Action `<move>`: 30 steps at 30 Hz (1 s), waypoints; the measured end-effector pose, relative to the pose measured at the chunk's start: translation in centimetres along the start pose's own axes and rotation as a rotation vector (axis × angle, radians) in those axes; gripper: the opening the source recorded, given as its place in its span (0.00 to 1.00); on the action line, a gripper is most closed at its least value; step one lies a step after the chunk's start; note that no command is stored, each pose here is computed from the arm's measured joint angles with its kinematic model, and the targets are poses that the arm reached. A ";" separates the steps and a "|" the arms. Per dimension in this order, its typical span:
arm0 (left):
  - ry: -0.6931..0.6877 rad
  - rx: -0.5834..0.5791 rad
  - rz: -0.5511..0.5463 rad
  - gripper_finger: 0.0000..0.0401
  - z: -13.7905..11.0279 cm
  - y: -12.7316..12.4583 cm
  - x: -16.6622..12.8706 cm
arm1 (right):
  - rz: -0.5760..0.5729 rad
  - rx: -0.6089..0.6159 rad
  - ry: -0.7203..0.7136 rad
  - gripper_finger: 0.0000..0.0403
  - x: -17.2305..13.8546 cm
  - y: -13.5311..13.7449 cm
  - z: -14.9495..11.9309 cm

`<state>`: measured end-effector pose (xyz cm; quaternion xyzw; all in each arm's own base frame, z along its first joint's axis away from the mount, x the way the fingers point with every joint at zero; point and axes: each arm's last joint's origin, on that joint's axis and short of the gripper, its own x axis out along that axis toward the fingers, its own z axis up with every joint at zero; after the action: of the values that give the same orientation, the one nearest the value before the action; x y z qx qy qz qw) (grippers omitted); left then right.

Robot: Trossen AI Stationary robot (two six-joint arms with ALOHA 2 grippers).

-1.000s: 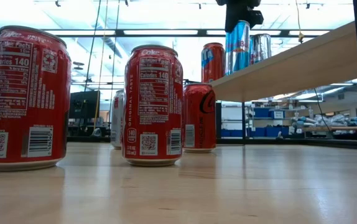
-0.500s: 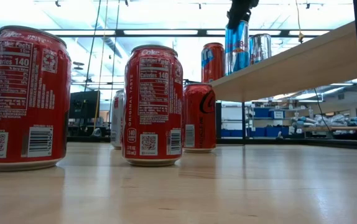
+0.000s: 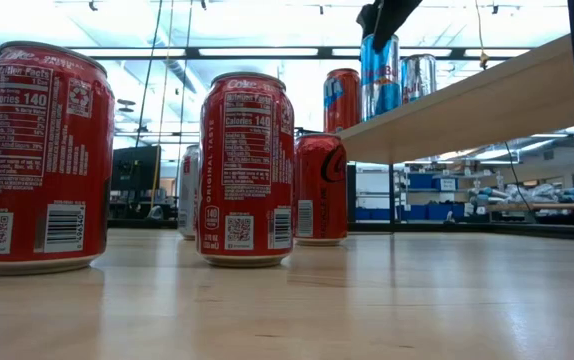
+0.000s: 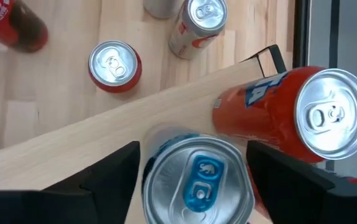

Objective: Place canned beverage on shelf
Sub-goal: Put the blue soda can aligned with the other blue soda can on the shelf

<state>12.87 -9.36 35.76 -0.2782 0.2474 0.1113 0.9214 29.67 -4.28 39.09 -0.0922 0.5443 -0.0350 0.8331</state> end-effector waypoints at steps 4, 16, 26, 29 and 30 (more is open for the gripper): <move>0.000 0.000 0.000 0.46 0.0 0.0 0.0 | 0.000 0.042 -0.001 0.63 0.0 0.0 0.0; 0.000 0.001 0.000 0.46 0.0 0.0 0.0 | -0.088 0.454 0.000 0.61 0.0 -0.3 -0.1; 0.000 0.001 0.000 0.46 0.0 0.0 0.0 | -0.148 0.668 -0.011 0.62 0.0 -0.5 -0.2; 0.000 0.001 0.000 0.46 0.0 0.0 0.0 | -0.171 0.693 -0.015 0.61 0.0 -0.5 -0.2; 0.000 0.001 0.000 0.46 0.0 0.0 0.0 | -0.180 0.698 -0.016 0.61 0.0 -0.5 -0.2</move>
<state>12.87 -9.36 35.76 -0.2777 0.2473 0.1112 0.9216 29.54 -4.82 39.14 0.1501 0.4827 -0.2911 0.8123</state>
